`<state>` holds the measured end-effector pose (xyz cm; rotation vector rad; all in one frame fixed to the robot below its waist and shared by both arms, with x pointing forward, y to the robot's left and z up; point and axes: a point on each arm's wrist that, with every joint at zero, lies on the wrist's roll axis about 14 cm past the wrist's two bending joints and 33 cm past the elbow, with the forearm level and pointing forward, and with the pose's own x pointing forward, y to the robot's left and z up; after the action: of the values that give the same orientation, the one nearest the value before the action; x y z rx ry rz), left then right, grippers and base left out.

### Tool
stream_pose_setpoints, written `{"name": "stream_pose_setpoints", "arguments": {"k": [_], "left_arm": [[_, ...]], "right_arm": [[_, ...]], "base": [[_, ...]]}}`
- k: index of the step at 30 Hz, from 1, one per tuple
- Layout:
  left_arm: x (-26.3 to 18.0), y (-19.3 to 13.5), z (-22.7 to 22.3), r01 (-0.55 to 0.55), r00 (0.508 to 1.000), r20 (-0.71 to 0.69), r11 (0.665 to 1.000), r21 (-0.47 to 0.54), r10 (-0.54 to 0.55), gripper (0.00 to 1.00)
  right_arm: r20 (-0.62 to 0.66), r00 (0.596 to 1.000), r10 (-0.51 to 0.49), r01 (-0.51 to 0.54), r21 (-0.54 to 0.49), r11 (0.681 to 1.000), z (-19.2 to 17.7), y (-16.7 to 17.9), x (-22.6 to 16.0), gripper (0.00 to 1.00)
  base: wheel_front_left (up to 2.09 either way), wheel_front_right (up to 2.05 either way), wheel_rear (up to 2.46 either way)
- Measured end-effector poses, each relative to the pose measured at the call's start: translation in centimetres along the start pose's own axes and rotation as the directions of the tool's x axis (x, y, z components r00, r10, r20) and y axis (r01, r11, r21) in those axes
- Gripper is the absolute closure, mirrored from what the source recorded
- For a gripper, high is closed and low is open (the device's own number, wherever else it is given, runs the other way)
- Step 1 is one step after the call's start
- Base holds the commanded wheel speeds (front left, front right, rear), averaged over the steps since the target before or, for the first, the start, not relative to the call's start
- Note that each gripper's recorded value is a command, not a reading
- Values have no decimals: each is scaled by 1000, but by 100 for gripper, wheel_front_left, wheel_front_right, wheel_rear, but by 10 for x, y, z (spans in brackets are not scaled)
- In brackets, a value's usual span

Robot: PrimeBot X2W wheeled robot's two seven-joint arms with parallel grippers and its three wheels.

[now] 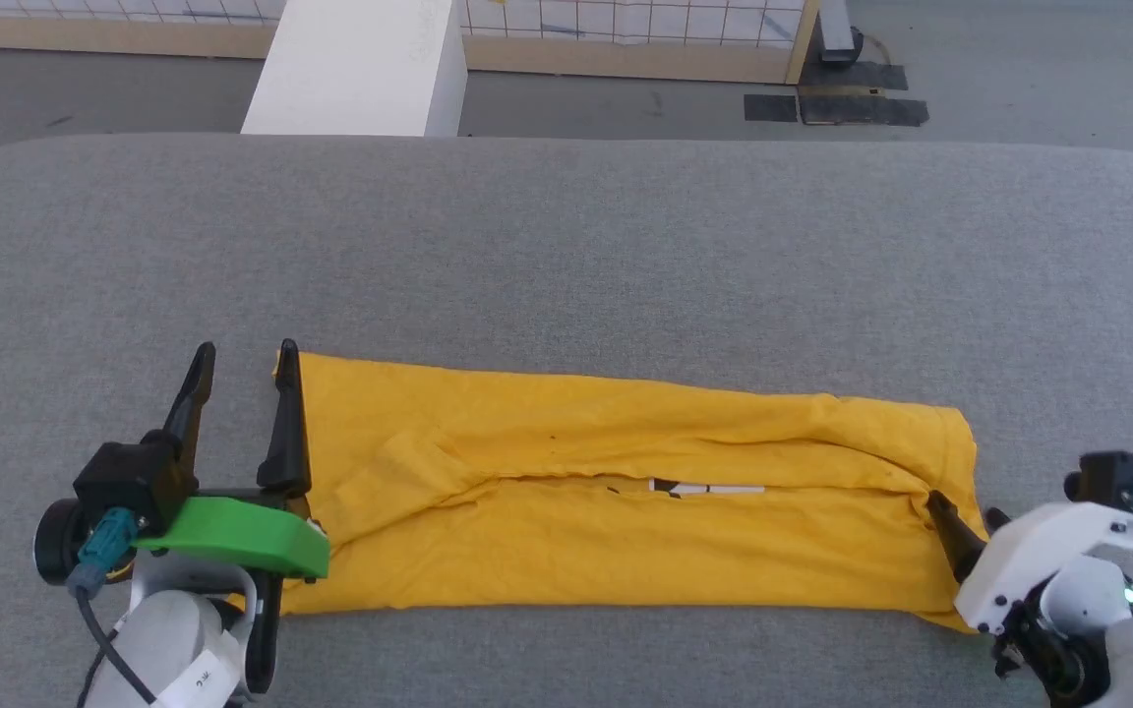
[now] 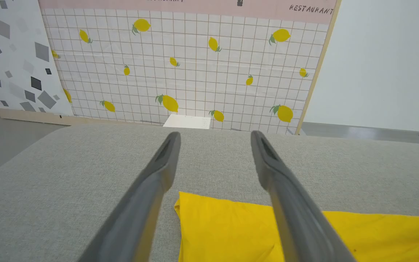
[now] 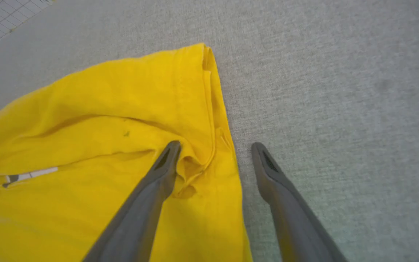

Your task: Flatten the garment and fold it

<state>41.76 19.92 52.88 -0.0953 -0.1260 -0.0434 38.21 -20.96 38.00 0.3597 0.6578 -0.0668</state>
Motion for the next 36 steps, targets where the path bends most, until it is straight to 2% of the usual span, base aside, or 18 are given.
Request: {"name": "stream_pose_setpoints", "arguments": {"k": [5,6,7,9,16,21,26,30,33,34,36], "left_arm": [[1,-5,-9,12,1000,-21,1000,-2,-12,0],[2,-5,-10,13,1000,-23,1000,-3,-13,0],[2,-5,-11,14,1000,-24,1000,-5,-14,0],[2,-4,-13,11,1000,-28,1000,-10,-12,0],[3,1,-15,-3,1000,-31,1000,-7,2,0],[3,2,-17,-7,999,-36,1000,-17,6,0],[4,-1,-20,-4,999,-42,999,-32,3,0],[3,-3,-24,-4,999,-49,999,-39,2,0],[3,-2,-26,-8,998,-55,999,-42,6,0],[2,-1,-26,-3,998,-56,1000,-29,1,0],[0,2,-22,-11,999,-49,1000,-22,10,0]], "right_arm": [[-126,992,-2,-6,-61,998,-8,7,8,0],[-152,988,-2,-9,-68,998,-10,7,9,16],[-164,986,-1,-11,-72,997,-10,8,9,58],[-185,983,0,-15,-82,997,-10,9,8,100],[-149,988,-30,17,-94,995,1,4,3,100],[-57,984,-169,160,-138,978,27,-35,-9,100],[12,940,-341,338,-168,926,43,-85,-26,100],[82,898,-432,440,-212,873,59,-108,-35,100],[128,879,-458,476,-228,849,71,-114,-38,100],[152,883,-444,469,-242,849,80,-107,-36,100],[165,926,-339,372,-256,892,96,-67,-31,100]], "base": [[0,0,0],[0,0,0],[0,0,0],[0,0,0],[0,0,0],[0,0,0],[0,0,0],[0,0,0],[0,0,0],[0,0,0],[0,0,0]]}}
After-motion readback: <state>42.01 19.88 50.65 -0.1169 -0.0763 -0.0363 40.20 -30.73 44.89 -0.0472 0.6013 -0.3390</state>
